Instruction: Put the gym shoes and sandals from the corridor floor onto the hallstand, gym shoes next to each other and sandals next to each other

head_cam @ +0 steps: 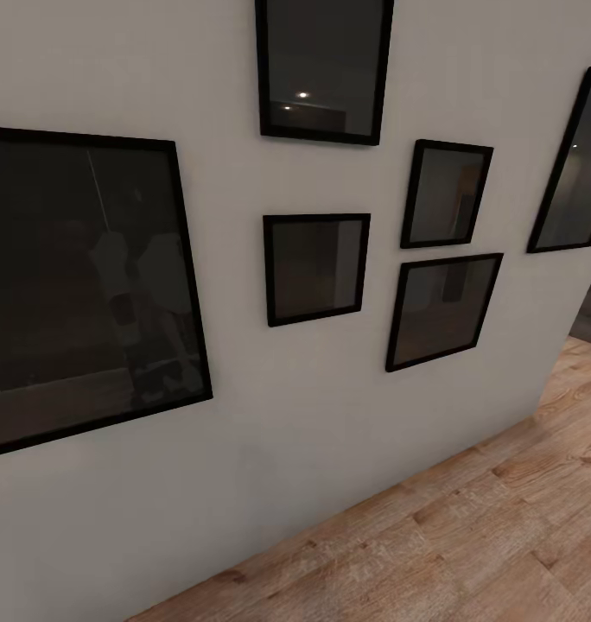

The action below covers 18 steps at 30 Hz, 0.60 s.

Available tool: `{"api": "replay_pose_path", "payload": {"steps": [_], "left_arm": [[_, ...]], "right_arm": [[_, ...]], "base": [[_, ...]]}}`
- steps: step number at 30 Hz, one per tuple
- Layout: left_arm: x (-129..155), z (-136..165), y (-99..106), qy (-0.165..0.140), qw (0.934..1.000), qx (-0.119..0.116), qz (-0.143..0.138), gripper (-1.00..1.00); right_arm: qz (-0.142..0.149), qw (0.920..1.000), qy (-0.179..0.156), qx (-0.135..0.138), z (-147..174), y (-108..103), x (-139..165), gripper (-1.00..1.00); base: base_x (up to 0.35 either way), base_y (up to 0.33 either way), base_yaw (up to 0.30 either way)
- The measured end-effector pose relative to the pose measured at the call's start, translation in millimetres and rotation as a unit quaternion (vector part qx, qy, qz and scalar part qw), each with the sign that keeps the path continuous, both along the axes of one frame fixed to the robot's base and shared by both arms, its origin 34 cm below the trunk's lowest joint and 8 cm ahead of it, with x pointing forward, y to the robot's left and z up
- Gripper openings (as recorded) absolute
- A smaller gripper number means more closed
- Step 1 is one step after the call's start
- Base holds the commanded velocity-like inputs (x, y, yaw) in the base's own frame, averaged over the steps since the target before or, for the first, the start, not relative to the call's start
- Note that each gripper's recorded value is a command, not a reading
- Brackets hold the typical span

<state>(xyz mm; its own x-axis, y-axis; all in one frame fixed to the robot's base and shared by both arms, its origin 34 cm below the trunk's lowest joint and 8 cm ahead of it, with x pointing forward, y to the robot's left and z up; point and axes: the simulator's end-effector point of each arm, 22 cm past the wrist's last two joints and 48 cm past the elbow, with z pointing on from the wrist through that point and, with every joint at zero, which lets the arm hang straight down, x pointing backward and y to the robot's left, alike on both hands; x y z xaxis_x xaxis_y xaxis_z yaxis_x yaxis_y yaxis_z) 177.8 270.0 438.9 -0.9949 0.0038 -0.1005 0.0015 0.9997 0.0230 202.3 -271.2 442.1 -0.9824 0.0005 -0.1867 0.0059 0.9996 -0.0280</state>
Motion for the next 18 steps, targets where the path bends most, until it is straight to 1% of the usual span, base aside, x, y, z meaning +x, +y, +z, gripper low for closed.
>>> {"api": "replay_pose_path", "payload": {"steps": [2, 4, 6, 10, 14, 15, 16, 17, 18], "left_arm": [[12.7, 0.9, 2.7, -0.014, 0.9999, 0.002, -0.001, 1.00], [29.7, 2.6, 11.5, -0.031, 0.9995, 0.007, -0.001, 1.00], [46.6, 4.8, 19.0, -0.048, 0.9988, 0.012, -0.002, 1.00], [80.1, 10.2, 26.3, -0.083, 0.9964, 0.017, -0.003, 1.00], [113.3, 17.4, 35.2, -0.117, 0.9930, 0.020, -0.002, 1.00], [193.5, 49.5, 34.0, -0.250, 0.9681, 0.020, -0.008, 1.00], [272.0, 79.1, 34.0, -0.309, 0.9509, 0.020, -0.008, 1.00], [290.7, 87.3, 34.3, -0.322, 0.9466, 0.020, -0.007, 1.00], [276.9, 81.4, 35.5, -0.313, 0.9496, 0.020, -0.005, 1.00]], "right_arm": [[0.000, 0.9999, -0.011, -0.006, 1.5, -8.9, 7.8, 1.00], [0.000, 0.9997, -0.023, -0.011, 3.2, -17.4, 16.3, 1.00], [0.000, 0.9994, -0.033, -0.012, 4.6, -18.3, 23.7, 1.00], [0.000, 0.9987, -0.050, -0.012, 7.3, -19.4, 37.3, 1.00], [-0.005, 0.9970, -0.076, -0.014, 12.1, -22.0, 58.4, 1.00], [-0.009, 0.9914, -0.130, -0.015, 24.2, -23.9, 96.1, 1.00], [-0.008, 0.9784, -0.206, -0.017, 52.0, -25.3, 161.8, 1.00], [-0.006, 0.9532, -0.302, -0.018, 102.4, -26.3, 240.8, 1.00], [-0.008, 0.9480, -0.318, -0.019, 110.8, -27.7, 250.6, 1.00]], "base": [[0.000, 0.000, 0.000], [0.000, 0.000, 0.000], [0.000, 0.000, 0.000], [0.000, 0.000, 0.000], [0.000, 0.000, 0.000], [0.000, 0.000, 0.000], [0.000, 0.000, 0.000], [0.000, 0.000, 0.000], [0.000, 0.000, 0.000]]}}
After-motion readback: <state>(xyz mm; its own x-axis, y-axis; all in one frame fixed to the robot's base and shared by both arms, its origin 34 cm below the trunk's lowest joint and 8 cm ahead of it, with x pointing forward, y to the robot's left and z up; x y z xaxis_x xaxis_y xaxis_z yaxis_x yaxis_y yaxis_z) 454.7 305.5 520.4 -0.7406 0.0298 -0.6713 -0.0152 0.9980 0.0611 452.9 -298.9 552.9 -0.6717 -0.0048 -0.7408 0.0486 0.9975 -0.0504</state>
